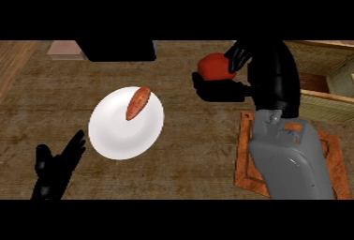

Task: Pick the bell pepper from the cutting board and place it in the basket

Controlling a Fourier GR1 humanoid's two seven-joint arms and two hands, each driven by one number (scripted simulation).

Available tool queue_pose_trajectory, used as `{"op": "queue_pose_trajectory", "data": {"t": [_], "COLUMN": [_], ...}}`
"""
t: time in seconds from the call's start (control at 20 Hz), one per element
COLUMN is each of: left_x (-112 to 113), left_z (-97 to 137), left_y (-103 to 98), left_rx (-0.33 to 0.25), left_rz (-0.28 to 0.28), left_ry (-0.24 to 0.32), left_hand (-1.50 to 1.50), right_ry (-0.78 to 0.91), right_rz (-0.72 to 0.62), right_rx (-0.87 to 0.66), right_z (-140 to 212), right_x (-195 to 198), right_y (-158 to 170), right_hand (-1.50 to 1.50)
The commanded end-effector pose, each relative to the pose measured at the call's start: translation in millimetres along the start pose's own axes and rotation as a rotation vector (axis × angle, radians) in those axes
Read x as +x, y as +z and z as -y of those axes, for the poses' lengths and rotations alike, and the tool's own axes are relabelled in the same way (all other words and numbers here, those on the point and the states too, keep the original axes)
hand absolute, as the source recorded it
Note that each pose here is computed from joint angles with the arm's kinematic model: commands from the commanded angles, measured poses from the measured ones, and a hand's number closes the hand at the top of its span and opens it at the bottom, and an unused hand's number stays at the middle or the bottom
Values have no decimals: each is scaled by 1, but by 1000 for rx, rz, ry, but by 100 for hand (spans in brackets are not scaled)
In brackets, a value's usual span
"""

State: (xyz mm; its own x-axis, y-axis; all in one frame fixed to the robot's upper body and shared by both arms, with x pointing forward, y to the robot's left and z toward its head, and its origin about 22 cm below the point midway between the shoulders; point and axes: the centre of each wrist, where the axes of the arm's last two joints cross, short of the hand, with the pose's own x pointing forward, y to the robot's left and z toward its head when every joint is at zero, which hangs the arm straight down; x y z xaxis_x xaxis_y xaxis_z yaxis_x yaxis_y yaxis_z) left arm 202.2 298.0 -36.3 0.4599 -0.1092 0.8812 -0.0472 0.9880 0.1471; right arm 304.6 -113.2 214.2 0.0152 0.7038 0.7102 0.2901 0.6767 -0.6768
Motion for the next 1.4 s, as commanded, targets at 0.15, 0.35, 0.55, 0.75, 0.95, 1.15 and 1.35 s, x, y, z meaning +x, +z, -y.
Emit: {"op": "queue_pose_trajectory", "data": {"t": [0.15,0.35,0.55,0.75,0.95,1.15,1.35], "left_x": [-20,-12,-16,-9,-21,-7,-21], "left_z": [2,4,16,12,5,11,8], "left_y": [-6,-5,-1,-7,15,-2,-4], "left_rx": [-5,-7,-14,4,-5,-17,-2], "left_rz": [-85,-77,-85,-77,-89,-73,-83], "left_ry": [-1,1,2,4,7,29,3], "left_hand": [0,0,0,0,0,0,0], "right_ry": [-58,-67,-47,-49,9,43,33], "right_rz": [-90,-122,-154,-188,-216,-226,-219], "right_rx": [-208,-297,-307,-299,-294,-301,-293], "right_z": [70,118,137,162,182,179,174], "right_x": [68,79,78,52,22,11,2], "right_y": [0,-19,-31,-56,-81,-111,-116], "right_hand": [150,150,150,150,150,150,150]}}
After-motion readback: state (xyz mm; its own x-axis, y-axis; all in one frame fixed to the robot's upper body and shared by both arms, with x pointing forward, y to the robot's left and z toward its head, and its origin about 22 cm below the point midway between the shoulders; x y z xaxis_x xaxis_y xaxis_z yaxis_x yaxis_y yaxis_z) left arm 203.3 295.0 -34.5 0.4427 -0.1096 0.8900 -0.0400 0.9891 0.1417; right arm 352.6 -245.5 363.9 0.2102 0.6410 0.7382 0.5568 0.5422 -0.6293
